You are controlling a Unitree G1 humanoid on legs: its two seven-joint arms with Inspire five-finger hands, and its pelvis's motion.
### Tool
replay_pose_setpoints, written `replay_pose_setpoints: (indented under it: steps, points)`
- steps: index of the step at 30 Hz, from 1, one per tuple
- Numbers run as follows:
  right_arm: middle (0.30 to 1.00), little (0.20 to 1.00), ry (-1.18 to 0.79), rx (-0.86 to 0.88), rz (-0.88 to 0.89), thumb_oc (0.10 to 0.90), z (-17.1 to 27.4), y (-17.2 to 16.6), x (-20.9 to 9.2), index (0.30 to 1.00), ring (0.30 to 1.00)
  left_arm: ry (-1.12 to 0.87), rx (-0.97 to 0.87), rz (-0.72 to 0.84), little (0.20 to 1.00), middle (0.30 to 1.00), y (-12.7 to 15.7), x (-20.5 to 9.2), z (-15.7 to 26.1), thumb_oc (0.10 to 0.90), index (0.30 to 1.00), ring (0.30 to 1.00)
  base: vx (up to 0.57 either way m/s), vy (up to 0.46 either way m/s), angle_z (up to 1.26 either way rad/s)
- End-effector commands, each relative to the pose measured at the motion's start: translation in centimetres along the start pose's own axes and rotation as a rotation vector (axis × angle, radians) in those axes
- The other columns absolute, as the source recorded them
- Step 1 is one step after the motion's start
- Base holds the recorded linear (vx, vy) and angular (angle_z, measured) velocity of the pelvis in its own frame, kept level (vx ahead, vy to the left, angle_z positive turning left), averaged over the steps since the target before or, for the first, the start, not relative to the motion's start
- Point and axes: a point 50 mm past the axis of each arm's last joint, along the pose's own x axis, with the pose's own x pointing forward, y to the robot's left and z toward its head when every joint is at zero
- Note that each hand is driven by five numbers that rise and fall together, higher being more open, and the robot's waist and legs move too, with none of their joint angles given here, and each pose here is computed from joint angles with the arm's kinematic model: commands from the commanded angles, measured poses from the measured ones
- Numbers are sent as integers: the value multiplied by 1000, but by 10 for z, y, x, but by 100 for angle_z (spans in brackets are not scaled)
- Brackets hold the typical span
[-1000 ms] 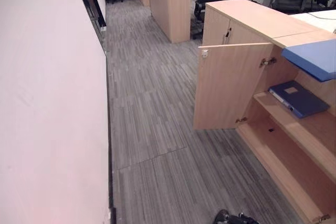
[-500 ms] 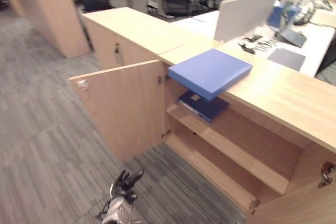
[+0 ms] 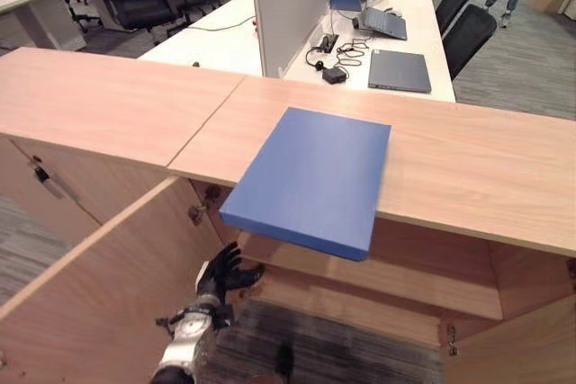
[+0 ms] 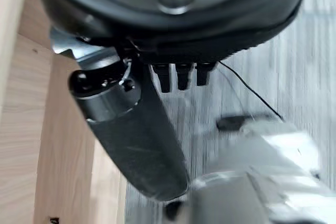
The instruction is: Put the empty folder in the office cabinet
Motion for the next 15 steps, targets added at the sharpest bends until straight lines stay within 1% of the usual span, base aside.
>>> replay_pose_setpoints:
  steps: [1, 5, 7, 10, 15]
  points:
    - [900, 900, -98, -45, 40, 800, 30, 6, 1, 900, 900, -150, 93, -20, 900, 900, 15, -6, 29, 800, 900, 900, 27, 224, -24]
    - [900, 900, -146, -80, 86, 800, 45, 21, 1, 900, 900, -127, 116, -26, 900, 900, 17, -9, 24, 800, 900, 900, -18, 139, -17]
    - [900, 900, -158, -117, 102, 800, 51, 27, 1, 900, 900, -117, 134, -32, 900, 900, 20, -12, 22, 800, 900, 900, -40, 59, -47]
    - [900, 900, -163, -135, 111, 800, 54, 30, 1, 900, 900, -120, 142, -47, 900, 900, 18, -13, 23, 800, 900, 900, 0, -21, -20]
    - [900, 900, -162, -152, 121, 800, 54, 34, 1, 900, 900, -102, 159, -67, 900, 900, 16, -16, 20, 800, 900, 900, 3, -100, 1]
